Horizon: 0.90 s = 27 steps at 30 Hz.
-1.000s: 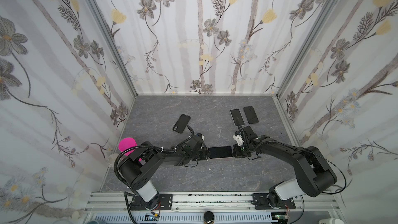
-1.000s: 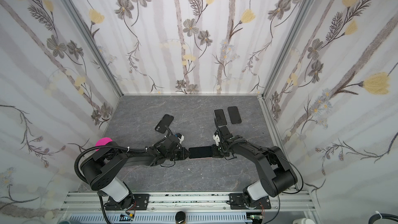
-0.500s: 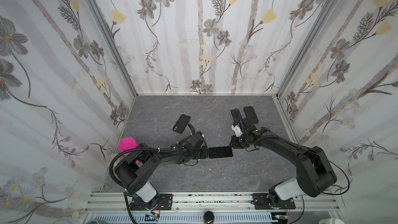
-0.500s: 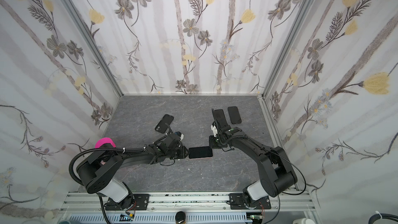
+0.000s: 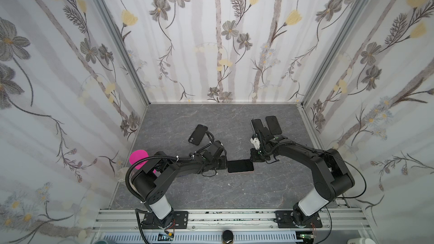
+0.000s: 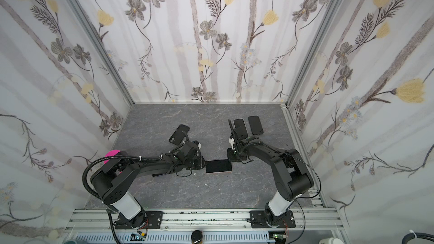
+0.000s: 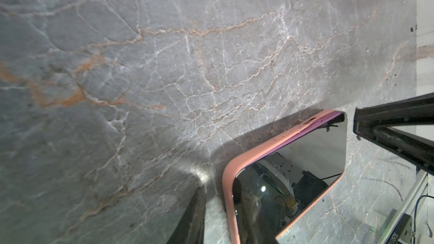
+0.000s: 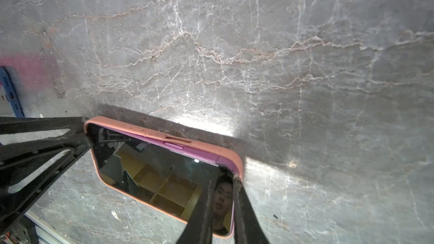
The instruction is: Put the phone into the phone case
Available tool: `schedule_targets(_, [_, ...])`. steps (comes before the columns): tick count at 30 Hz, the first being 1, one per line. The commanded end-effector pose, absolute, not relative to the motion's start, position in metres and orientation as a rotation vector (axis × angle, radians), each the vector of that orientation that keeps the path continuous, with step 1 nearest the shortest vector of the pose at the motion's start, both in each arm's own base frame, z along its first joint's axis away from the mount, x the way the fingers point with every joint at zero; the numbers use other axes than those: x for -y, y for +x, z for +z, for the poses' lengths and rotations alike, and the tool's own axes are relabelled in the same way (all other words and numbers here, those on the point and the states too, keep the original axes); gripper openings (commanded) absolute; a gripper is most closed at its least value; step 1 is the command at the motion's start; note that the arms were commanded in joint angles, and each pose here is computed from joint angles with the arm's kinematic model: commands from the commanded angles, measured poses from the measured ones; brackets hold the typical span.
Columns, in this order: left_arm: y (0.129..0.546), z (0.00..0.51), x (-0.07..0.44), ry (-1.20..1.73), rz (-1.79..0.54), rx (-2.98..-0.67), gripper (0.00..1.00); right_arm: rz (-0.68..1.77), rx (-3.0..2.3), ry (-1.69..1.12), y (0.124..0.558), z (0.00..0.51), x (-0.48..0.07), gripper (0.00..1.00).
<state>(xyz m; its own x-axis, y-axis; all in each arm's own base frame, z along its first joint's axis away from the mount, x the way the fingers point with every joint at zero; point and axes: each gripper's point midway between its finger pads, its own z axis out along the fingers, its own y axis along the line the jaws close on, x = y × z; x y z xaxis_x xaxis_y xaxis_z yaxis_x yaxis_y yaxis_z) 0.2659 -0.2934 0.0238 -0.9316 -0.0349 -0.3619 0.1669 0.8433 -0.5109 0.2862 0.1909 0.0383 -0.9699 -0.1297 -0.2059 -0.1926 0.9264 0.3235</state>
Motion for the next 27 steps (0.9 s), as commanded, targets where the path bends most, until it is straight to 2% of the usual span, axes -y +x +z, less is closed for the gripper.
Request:
schedule_targets(1, [0.263, 0.018, 0.295, 0.13, -0.785, -2.69, 0.27, 0.502, -2.919, -0.264, 0.285, 0.033, -0.19, 0.18])
schedule_targets(13, [0.258, 0.011, 0.295, 0.138, -0.79, -2.716, 0.22, 0.477, -2.967, -0.268, 0.28, 0.019, -0.187, 0.12])
schedule_targets(27, [0.256, 0.008, 0.293, 0.129, -0.792, -2.719, 0.23, 0.243, -3.08, -0.298, 0.251, -0.013, -0.164, 0.1])
